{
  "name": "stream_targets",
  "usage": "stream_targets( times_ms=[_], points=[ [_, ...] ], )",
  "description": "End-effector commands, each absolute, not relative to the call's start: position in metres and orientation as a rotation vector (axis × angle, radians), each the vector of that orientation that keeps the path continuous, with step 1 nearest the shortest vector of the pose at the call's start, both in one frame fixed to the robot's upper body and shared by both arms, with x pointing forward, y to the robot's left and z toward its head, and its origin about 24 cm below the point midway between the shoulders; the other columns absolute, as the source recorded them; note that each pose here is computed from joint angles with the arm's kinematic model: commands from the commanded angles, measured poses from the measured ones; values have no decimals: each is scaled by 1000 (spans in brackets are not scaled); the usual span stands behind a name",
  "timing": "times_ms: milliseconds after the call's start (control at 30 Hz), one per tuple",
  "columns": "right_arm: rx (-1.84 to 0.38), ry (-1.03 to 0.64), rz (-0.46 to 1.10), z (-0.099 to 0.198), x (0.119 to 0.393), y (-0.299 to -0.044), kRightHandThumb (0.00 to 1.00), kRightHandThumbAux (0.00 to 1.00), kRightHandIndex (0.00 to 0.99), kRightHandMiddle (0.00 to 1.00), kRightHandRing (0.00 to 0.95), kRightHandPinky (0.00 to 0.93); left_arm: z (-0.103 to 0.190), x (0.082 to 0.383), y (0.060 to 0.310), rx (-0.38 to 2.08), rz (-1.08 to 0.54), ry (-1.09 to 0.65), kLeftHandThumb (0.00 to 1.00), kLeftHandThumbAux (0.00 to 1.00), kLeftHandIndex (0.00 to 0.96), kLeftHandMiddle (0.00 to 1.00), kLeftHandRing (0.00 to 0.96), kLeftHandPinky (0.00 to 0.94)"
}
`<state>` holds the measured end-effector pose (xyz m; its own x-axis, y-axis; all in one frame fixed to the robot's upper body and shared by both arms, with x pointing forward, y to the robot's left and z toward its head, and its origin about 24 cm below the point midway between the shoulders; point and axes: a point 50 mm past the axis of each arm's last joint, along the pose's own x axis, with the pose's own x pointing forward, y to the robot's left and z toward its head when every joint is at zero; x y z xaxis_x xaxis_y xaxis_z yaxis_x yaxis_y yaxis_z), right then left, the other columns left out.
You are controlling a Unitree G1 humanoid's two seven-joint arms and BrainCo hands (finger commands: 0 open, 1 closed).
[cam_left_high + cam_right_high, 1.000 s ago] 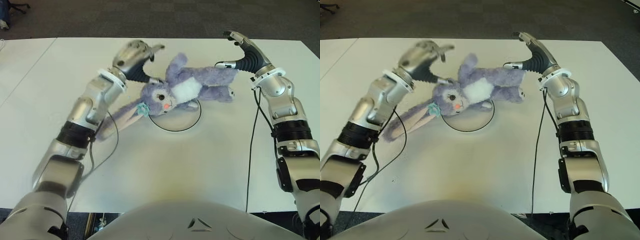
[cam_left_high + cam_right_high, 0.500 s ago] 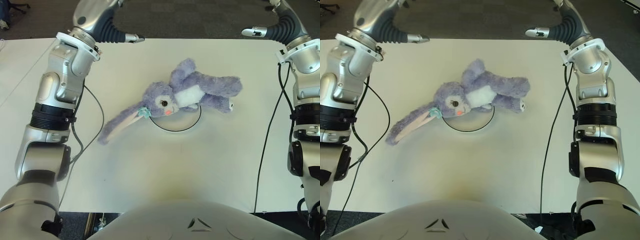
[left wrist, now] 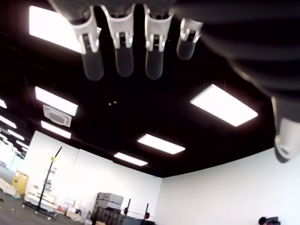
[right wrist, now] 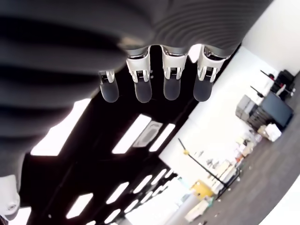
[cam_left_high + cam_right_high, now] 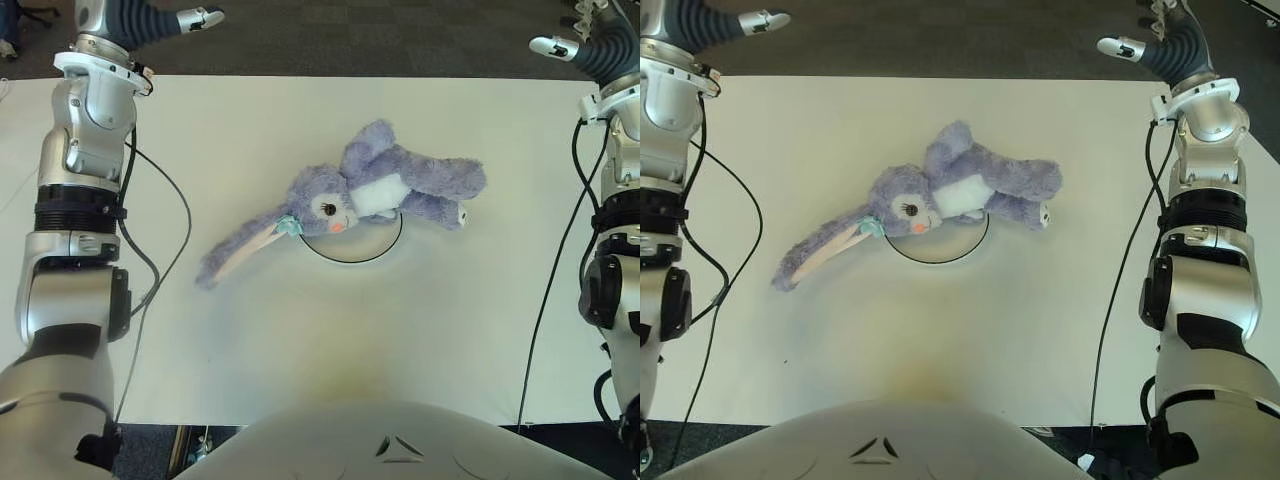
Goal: Put the doll into the plate.
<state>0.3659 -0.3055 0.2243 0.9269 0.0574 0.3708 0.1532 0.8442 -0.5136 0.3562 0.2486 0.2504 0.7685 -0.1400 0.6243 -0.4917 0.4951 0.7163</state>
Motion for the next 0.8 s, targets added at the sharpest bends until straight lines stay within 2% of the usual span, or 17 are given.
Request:
stream_targets(
  times_ms=[33, 200, 433, 600, 667, 800],
  points=[
    [-396, -361, -89, 208, 369, -311, 0, 608, 57, 56, 13, 0, 240, 365, 254, 940, 239, -679, 0, 481, 0, 129, 139, 137],
    [-299, -342, -115, 202, 371, -314, 0, 626, 63, 59, 13, 0, 233, 377, 245, 869, 215, -657, 0, 478, 0, 118, 123, 121],
    [-163, -284, -153, 184, 377, -308, 0, 700, 91, 79, 37, 35, 211, 393, 234, 641, 123, -519, 0, 440, 21, 88, 56, 20],
    [-79, -224, -153, 167, 382, -296, 0, 722, 91, 82, 40, 35, 166, 393, 238, 476, 68, -330, 0, 432, 26, 77, 45, 6],
    [-8, -180, -139, 153, 385, -286, 0, 745, 81, 75, 36, 30, 140, 395, 236, 360, 73, -180, 0, 422, 5, 49, 20, 0],
    [79, -135, -116, 139, 387, -276, 0, 756, 70, 64, 31, 33, 126, 397, 228, 255, 68, -102, 0, 422, 0, 23, 0, 0]
  ],
)
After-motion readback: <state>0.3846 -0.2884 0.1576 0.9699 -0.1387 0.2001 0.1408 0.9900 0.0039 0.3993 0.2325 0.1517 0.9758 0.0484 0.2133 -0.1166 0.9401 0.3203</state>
